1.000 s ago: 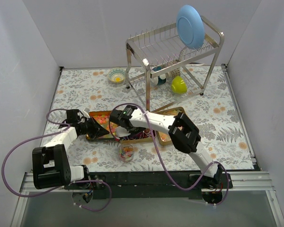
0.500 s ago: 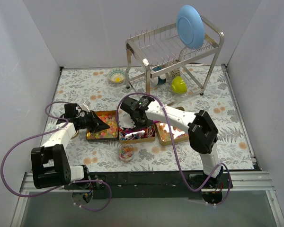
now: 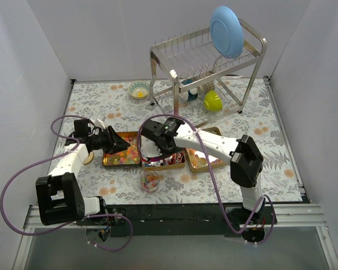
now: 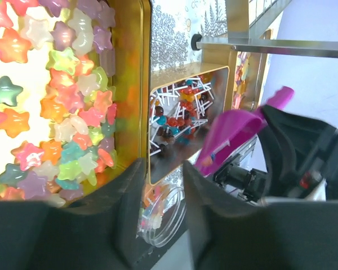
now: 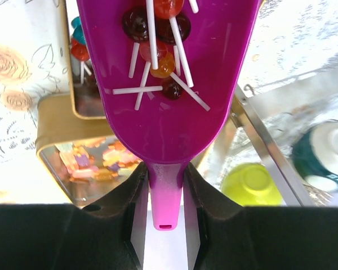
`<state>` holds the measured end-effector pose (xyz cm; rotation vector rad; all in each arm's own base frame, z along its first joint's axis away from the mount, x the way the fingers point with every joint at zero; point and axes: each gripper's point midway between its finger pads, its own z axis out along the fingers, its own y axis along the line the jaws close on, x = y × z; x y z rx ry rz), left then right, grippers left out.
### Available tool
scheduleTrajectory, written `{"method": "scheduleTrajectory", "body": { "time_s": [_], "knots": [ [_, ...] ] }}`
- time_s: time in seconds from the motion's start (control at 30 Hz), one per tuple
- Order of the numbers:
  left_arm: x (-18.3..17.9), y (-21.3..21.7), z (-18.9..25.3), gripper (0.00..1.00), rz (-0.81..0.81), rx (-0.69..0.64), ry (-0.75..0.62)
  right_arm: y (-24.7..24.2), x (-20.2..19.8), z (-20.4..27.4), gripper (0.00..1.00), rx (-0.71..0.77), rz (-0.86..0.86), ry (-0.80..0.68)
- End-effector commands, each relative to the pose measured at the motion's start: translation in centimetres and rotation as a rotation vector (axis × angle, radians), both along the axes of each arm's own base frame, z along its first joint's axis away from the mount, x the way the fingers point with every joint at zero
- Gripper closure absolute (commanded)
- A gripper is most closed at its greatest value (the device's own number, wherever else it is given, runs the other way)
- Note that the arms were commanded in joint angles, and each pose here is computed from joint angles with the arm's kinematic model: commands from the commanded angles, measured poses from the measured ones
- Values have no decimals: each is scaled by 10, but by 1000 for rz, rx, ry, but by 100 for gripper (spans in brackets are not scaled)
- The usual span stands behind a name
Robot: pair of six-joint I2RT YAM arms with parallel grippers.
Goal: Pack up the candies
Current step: Scoop the fake candies from the storage box, then place the fake candies in the packing bottle.
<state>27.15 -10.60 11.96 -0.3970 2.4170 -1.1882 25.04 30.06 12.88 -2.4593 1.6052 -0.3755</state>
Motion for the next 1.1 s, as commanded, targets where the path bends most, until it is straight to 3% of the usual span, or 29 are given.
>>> {"method": "scheduleTrajectory", "body": {
  "time_s": [0.0,0.07,0.23,0.4,1.07],
  "knots": [
    [10,10,20,61,24,33,-88,-8,-11,37,99,-51,101,-96],
    [12,13,21,54,37,41,-90,-8,-18,40,99,-87,139,-122],
    [18,24,17,47,79,77,-91,-9,-36,46,99,-169,225,-175],
    [21,33,19,46,117,93,-113,-7,-52,44,99,-245,259,-193],
    [16,37,39,45,162,82,-205,12,-50,50,99,-411,353,-422]
  ]
}}
